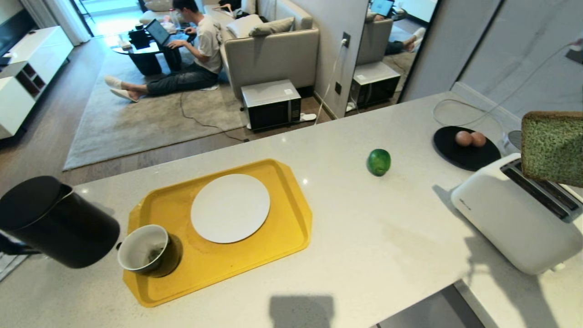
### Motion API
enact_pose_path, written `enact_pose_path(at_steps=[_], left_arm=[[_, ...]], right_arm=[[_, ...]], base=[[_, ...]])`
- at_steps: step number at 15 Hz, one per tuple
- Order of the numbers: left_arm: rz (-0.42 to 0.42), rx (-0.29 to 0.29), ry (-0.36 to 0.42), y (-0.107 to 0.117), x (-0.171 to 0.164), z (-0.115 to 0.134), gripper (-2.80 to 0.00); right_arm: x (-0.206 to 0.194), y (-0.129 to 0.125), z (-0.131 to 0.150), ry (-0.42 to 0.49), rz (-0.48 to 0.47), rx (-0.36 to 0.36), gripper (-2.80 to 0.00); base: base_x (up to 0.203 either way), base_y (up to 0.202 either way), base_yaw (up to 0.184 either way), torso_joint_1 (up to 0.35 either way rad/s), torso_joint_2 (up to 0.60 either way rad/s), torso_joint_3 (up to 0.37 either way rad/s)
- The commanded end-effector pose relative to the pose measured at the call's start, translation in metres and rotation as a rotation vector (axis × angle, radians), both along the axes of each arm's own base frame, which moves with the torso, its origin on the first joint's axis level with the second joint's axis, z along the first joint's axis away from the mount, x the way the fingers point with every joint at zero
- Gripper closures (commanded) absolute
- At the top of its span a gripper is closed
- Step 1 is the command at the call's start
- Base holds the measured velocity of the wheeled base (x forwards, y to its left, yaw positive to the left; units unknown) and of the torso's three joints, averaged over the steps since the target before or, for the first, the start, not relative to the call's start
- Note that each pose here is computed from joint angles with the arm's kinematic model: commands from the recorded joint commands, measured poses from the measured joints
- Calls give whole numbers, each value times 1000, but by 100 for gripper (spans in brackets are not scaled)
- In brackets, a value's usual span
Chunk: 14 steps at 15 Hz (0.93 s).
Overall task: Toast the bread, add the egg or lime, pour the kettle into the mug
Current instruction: Put the bread slices in the toaster
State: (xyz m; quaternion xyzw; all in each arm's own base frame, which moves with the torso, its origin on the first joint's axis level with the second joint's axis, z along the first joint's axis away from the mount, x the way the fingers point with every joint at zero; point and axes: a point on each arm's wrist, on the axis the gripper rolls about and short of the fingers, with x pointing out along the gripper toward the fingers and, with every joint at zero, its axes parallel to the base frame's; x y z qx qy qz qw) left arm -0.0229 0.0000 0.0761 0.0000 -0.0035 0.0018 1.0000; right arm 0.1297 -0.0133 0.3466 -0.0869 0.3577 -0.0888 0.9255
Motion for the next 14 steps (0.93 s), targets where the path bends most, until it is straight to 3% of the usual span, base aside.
enact_pose_path(at_steps=[1,8,14], left_arm=[[1,0,1,0,0,0,0],[2,0,1,0,0,0,0],[1,0,1,0,0,0,0]], right_arm=[[-3,0,0,2,1,-1,0],[0,0,1,-8,15,-17,0],[64,-5,-5,-13,132,-163,0]], base=[[0,5,-167,2,3,0],[2,8,-154,2,5,2],[0,0,0,0,0,0]])
